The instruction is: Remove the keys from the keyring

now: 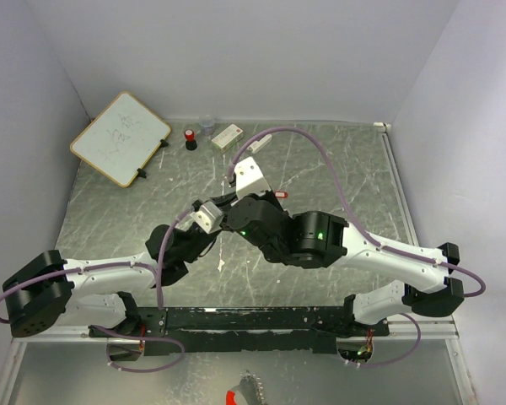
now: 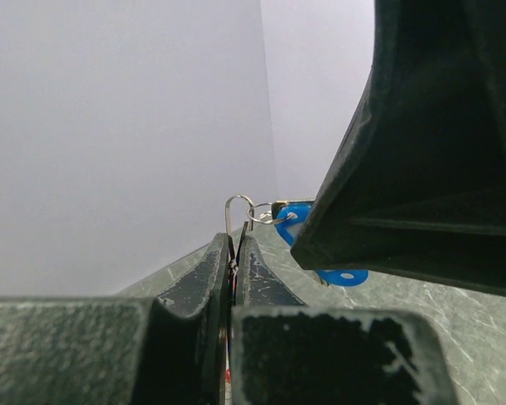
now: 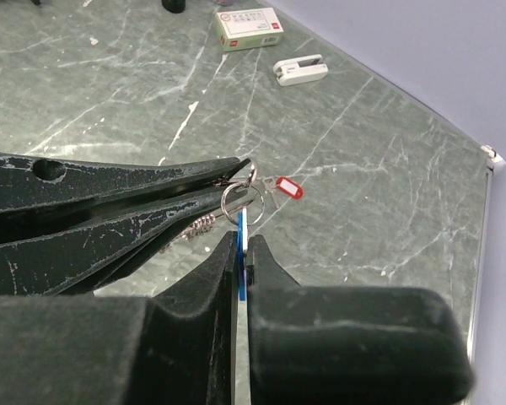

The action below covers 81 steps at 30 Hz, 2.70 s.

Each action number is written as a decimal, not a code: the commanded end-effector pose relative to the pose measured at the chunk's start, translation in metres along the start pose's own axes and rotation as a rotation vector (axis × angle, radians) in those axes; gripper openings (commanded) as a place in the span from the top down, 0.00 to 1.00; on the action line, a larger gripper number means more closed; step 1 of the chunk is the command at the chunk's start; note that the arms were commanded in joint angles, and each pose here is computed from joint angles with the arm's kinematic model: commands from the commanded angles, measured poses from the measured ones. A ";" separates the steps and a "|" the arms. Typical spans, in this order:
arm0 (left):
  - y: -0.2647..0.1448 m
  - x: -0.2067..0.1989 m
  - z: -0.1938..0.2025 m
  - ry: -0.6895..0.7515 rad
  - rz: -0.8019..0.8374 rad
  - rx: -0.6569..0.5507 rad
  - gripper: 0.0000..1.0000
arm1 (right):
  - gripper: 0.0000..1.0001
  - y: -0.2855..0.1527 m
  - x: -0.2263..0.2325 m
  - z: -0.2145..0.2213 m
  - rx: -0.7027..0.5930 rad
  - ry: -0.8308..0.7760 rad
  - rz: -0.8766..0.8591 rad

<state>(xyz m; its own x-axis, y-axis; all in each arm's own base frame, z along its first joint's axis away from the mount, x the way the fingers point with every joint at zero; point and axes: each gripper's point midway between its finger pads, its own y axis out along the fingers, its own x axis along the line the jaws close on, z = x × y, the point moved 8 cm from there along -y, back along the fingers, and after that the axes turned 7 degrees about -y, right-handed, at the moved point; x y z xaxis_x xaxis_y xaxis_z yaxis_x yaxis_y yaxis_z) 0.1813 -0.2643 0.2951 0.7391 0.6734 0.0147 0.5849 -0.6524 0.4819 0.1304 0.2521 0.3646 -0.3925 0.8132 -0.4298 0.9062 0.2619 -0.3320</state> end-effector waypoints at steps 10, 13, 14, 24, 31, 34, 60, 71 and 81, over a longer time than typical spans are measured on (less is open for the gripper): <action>0.001 0.013 -0.036 0.008 -0.081 -0.131 0.93 | 1.00 0.000 0.008 0.015 0.012 0.029 -0.026; -0.001 0.013 -0.039 0.002 -0.079 -0.141 0.93 | 1.00 0.002 0.010 0.016 0.005 0.027 -0.033; -0.001 0.013 -0.040 0.000 -0.081 -0.146 0.93 | 1.00 0.002 0.011 0.017 0.003 0.027 -0.034; -0.011 0.017 -0.033 0.011 -0.105 -0.110 0.93 | 1.00 0.002 -0.011 0.019 0.004 0.030 0.130; -0.024 0.023 0.005 0.025 -0.175 0.045 0.94 | 1.00 0.032 -0.071 0.023 -0.061 0.213 0.160; -0.027 0.027 0.026 0.006 -0.206 0.140 0.93 | 1.00 0.061 -0.086 0.037 -0.018 0.236 0.154; -0.045 0.105 0.187 -0.393 -0.248 0.458 0.93 | 1.00 0.237 -0.069 0.204 0.391 0.381 -0.051; -0.037 0.125 0.228 -0.533 -0.214 0.504 0.91 | 1.00 0.214 -0.050 0.254 0.510 0.404 -0.065; -0.047 0.126 0.234 -0.554 -0.252 0.553 0.58 | 0.84 0.215 -0.043 0.265 0.543 0.417 -0.083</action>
<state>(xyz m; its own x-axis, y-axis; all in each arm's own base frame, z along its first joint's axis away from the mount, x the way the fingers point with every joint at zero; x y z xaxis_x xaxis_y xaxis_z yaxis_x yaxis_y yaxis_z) 0.3285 -0.2313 0.0680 0.5333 0.6615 -0.5273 0.7386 -0.6680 -0.0911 0.2984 0.1347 0.0911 -0.2720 0.9590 -0.0801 0.6240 0.1124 -0.7733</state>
